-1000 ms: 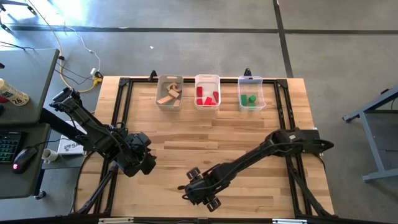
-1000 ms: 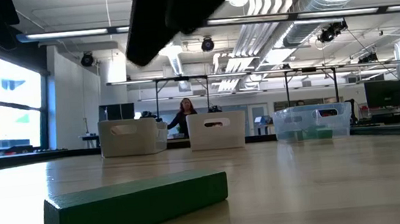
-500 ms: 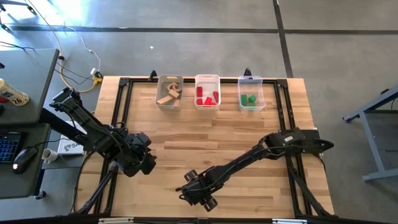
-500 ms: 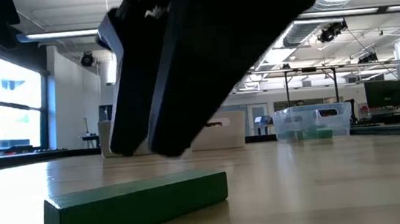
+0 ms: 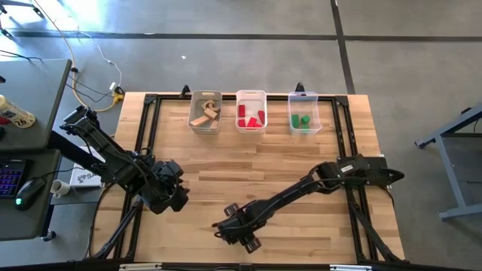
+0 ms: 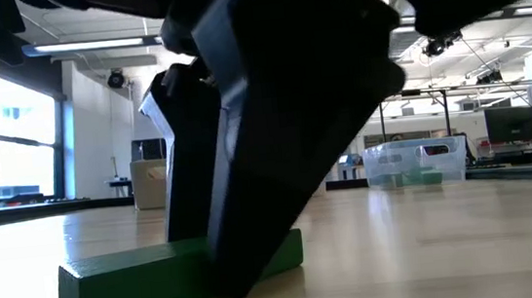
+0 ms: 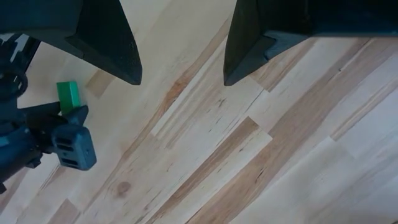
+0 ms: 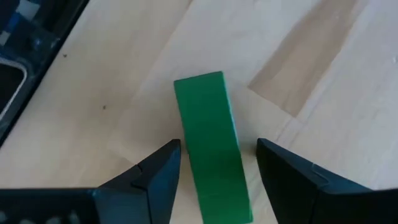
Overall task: Sort & place blocks by color
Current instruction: Put the green block into the transparent bin
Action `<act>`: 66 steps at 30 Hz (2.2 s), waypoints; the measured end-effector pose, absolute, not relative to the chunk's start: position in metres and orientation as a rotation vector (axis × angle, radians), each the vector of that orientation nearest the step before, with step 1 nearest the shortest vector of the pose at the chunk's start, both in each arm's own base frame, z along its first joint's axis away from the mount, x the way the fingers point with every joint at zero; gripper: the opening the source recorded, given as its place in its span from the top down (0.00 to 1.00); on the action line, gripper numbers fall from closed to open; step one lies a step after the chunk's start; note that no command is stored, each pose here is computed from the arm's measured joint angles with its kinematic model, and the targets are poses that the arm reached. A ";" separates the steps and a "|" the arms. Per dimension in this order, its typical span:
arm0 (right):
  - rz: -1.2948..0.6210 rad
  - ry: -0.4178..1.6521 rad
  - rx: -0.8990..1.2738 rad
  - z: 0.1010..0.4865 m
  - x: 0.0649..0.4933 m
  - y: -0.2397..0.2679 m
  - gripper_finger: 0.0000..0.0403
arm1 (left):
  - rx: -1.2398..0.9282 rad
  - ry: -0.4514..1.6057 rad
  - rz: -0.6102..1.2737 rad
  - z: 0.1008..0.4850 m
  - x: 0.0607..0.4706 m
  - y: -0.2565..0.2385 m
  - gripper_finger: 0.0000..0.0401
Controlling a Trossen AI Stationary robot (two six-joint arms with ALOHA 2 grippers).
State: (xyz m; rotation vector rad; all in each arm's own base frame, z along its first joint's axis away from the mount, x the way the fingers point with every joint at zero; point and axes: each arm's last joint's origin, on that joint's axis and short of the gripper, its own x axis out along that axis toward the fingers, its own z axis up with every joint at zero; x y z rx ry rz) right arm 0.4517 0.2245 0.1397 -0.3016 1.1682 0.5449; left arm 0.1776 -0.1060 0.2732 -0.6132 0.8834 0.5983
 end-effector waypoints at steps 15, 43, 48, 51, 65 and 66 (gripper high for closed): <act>0.298 1.217 -0.078 0.141 0.451 0.225 0.82 | -0.546 0.883 0.577 0.274 0.178 -0.105 0.47; -0.394 1.502 -0.228 0.189 0.397 0.178 0.82 | -0.302 0.875 0.669 0.274 0.184 -0.078 0.47; -0.539 1.518 -0.299 0.200 0.390 0.163 0.82 | -0.235 0.875 0.714 0.274 0.189 -0.065 0.47; -0.571 1.493 -0.320 0.206 0.391 0.154 0.82 | -0.184 0.856 0.749 0.275 0.191 -0.058 0.47; -0.702 1.395 -0.358 0.250 0.400 0.077 0.82 | -0.050 0.892 0.891 0.276 0.199 -0.016 0.47; -0.709 1.392 -0.357 0.253 0.400 0.072 0.82 | -0.046 0.898 0.898 0.276 0.199 -0.013 0.47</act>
